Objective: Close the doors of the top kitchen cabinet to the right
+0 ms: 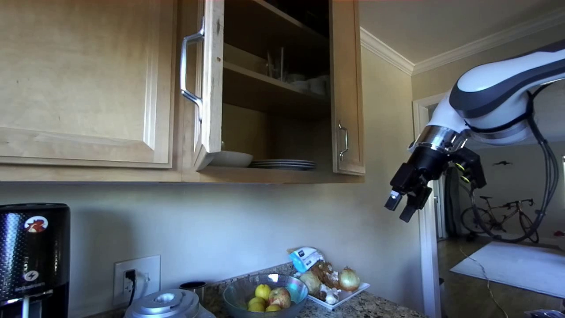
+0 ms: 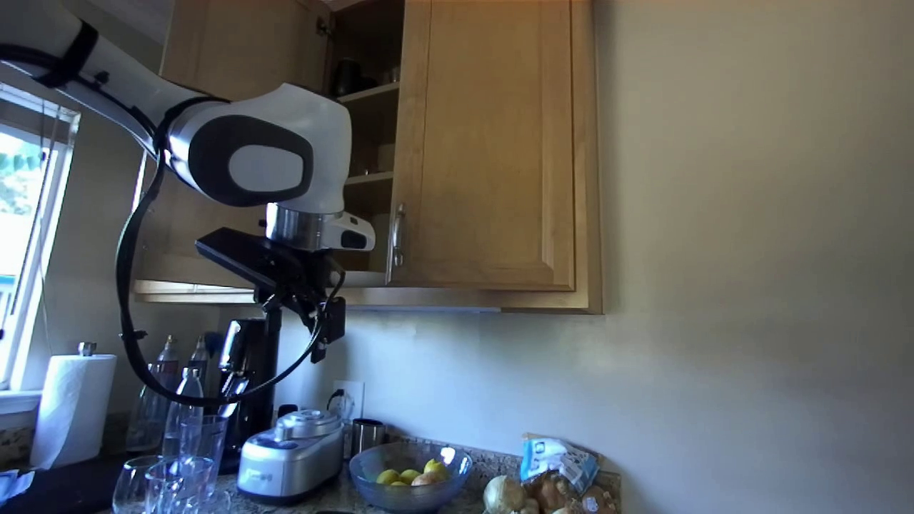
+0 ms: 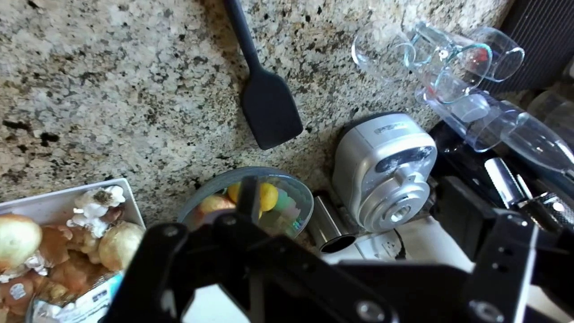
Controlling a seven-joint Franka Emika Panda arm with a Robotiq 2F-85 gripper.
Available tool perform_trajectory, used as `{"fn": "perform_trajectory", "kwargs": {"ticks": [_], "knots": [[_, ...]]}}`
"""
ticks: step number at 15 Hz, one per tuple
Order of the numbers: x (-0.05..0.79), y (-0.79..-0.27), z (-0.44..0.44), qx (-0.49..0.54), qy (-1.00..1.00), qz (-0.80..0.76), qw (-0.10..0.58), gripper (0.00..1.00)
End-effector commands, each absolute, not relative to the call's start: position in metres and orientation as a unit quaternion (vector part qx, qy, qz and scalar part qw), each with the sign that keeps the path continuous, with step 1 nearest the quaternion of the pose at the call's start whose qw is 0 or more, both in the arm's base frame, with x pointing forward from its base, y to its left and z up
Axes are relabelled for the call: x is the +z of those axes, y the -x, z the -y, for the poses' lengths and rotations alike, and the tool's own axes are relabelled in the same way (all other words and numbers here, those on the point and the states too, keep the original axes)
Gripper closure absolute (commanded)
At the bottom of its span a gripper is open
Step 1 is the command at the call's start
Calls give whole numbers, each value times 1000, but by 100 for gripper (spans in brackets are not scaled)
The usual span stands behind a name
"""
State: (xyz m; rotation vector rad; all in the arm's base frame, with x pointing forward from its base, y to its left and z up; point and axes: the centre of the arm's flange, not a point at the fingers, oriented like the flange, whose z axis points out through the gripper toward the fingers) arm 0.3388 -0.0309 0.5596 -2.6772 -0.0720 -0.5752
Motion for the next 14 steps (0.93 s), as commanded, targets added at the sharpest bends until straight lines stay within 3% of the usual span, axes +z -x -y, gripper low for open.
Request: {"fn": "perform_trajectory", "kwargs": {"ticks": [1,14], "knots": [[569,-330,9,-205,953,86,206,0],[582,-322,-17,-216,947,134,196,0]]}}
